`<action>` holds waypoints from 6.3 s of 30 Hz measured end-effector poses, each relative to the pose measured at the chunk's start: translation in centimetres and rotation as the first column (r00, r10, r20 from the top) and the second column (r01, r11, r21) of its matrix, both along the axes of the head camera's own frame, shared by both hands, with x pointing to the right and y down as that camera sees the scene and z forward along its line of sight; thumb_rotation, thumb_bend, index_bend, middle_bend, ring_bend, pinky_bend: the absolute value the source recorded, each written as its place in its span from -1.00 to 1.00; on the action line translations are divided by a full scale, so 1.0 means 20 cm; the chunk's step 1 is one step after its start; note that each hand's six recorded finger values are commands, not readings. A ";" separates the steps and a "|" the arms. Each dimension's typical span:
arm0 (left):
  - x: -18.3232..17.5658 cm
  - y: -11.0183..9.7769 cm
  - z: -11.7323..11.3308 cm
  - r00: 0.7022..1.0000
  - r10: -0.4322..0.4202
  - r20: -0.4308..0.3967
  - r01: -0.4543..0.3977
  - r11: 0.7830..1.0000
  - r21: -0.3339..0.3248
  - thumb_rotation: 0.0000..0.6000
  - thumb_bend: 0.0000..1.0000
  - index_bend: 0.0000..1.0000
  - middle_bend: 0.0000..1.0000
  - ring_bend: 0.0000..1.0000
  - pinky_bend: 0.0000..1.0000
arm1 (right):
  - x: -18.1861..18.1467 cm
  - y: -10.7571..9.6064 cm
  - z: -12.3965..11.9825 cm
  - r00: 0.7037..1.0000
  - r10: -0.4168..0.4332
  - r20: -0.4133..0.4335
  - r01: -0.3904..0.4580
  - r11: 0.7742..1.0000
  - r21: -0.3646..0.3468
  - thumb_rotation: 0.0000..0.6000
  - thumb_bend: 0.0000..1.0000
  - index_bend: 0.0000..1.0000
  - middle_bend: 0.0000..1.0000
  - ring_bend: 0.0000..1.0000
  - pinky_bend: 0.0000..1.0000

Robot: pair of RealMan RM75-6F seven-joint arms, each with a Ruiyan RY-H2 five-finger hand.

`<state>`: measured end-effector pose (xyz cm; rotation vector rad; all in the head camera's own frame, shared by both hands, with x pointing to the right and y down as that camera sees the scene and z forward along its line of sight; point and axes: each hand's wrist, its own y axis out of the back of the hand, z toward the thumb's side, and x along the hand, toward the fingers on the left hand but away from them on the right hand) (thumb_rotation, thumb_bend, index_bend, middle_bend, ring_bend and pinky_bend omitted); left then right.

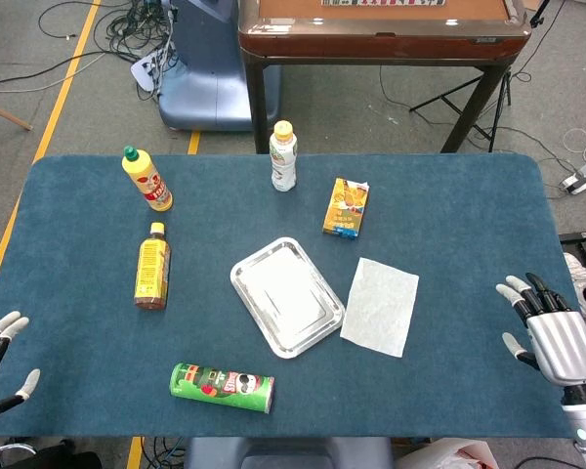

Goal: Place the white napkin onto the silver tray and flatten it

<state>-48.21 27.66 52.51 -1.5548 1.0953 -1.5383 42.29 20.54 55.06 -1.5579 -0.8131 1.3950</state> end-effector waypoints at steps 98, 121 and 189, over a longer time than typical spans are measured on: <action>-0.05 0.06 -0.05 0.999 -0.033 0.022 0.033 0.999 0.008 1.00 -0.45 -0.65 -0.70 -0.73 -1.00 | -0.75 -0.10 0.80 0.916 -0.338 0.218 0.363 0.928 -0.087 1.00 0.10 0.14 -0.31 -0.70 -0.50; -0.07 0.09 -0.10 0.997 -0.056 0.051 0.055 0.998 0.023 1.00 -0.45 -0.65 -0.70 -0.73 -1.00 | -1.44 -0.38 0.41 0.627 -0.639 0.446 0.629 0.752 0.194 1.00 0.12 0.16 -0.29 -0.66 -0.50; -0.05 0.10 -0.08 0.995 -0.068 0.079 0.068 0.998 0.003 1.00 -0.45 -0.65 -0.70 -0.73 -1.00 | -1.27 -0.27 0.69 0.402 -0.785 0.471 0.834 0.527 0.165 1.00 0.10 0.26 -0.18 -0.50 -0.49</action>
